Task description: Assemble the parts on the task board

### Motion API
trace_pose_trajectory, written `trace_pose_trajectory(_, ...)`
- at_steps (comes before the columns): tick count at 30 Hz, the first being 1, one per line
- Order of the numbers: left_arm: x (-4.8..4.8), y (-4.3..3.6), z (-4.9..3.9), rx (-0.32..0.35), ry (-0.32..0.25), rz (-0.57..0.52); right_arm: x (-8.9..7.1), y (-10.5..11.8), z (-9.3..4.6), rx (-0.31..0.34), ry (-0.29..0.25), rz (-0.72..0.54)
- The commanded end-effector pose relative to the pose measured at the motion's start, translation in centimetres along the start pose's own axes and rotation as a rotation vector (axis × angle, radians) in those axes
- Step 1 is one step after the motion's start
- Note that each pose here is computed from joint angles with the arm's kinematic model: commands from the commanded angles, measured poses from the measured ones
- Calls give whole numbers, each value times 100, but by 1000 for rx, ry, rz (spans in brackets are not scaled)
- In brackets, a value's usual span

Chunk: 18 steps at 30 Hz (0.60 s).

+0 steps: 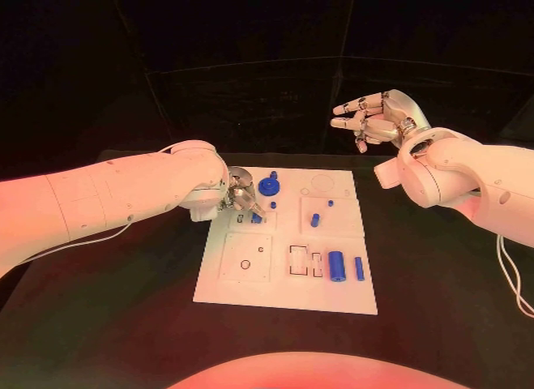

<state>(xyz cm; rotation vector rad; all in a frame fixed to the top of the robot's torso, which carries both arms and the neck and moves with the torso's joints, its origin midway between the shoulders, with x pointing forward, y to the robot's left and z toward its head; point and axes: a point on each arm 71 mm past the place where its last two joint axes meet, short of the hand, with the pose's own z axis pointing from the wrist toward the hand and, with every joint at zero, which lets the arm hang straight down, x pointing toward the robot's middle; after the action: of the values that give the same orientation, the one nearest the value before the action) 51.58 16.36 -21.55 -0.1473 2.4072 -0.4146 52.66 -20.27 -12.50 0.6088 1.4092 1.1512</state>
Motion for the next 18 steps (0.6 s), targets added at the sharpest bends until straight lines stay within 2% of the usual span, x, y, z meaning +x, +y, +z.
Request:
trace_pose_trajectory(1, -36, 0, -34, 21, -65, -88, -6, 12, 6, -7, 6, -2)
trace_pose_trajectory(6, -32, 55, -88, 30, -99, -135, -22, -1, 6, -1, 2, -4)
trace_pose_trajectory(11, 14, 96, -92, 33, -121, -167, -31, -8, 6, 3, -1, -5)
trace_pose_trajectory(18, 58, 143, -81, 16, -174, -94, -28, -7, 6, 3, -1, -7)
